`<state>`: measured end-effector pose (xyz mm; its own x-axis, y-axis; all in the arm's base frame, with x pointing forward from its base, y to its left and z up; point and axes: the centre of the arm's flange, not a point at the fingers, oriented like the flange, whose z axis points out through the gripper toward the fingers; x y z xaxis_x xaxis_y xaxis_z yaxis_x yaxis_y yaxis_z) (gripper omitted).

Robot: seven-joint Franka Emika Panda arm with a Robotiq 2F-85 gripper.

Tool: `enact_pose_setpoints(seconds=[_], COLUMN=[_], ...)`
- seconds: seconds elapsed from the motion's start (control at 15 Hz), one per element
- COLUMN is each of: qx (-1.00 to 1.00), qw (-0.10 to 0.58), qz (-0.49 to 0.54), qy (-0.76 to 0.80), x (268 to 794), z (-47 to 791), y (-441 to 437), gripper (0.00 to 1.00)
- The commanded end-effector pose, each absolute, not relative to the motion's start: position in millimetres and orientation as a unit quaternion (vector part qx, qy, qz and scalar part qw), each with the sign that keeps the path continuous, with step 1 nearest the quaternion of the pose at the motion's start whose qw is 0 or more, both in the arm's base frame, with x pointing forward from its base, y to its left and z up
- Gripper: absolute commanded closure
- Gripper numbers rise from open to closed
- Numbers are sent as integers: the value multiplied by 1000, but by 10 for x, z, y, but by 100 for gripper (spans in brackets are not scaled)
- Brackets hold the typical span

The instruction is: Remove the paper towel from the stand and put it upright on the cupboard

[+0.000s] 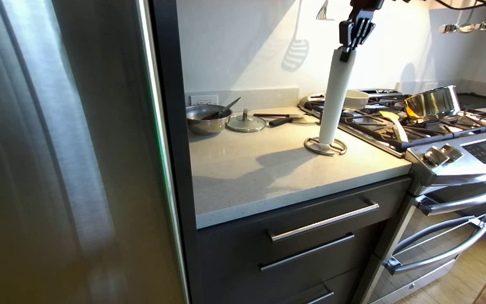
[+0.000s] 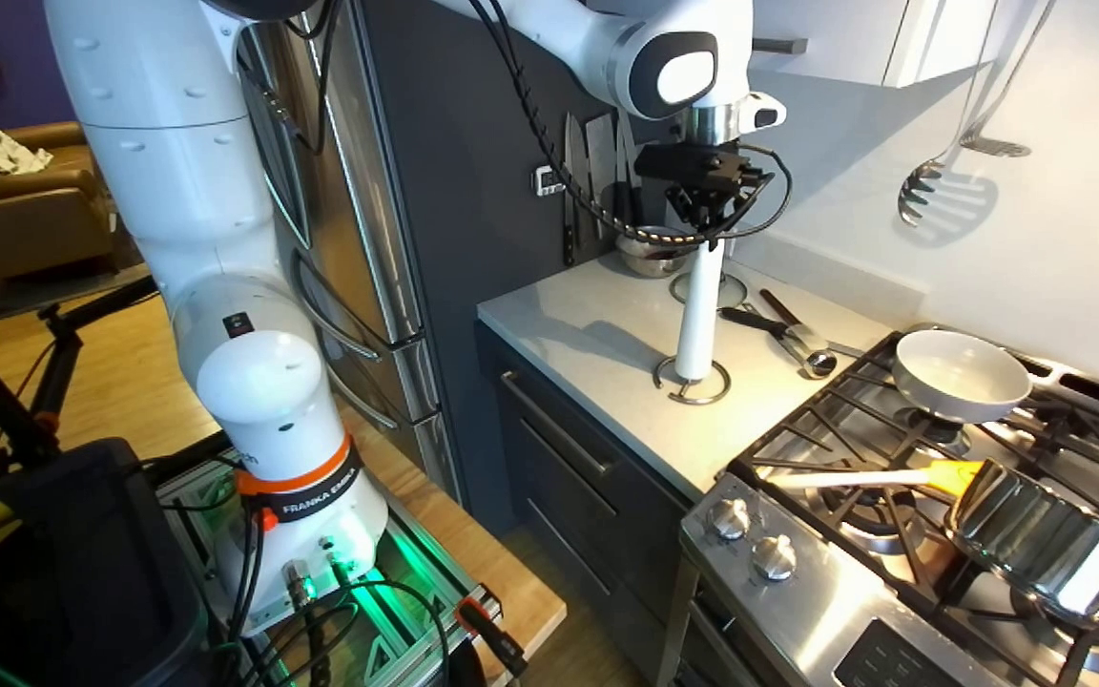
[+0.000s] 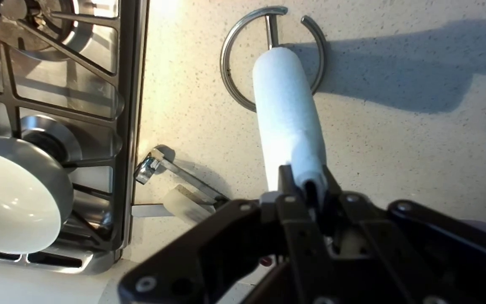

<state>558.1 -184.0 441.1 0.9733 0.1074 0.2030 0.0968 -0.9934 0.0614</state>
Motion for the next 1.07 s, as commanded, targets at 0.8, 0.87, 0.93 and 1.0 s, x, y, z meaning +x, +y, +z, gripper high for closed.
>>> enact_pose_setpoints(seconds=[0.8,0.87,0.93,1.0], qx=[989,989,988,988], qw=[52,56,60,64], qz=[126,128,129,130], qy=[53,52,51,50], x=[5520,5509,5498,5489], z=[4837,4876,4910,4944], y=[-1793,-1787,-1784,-1781], gripper=[86,85,84,84])
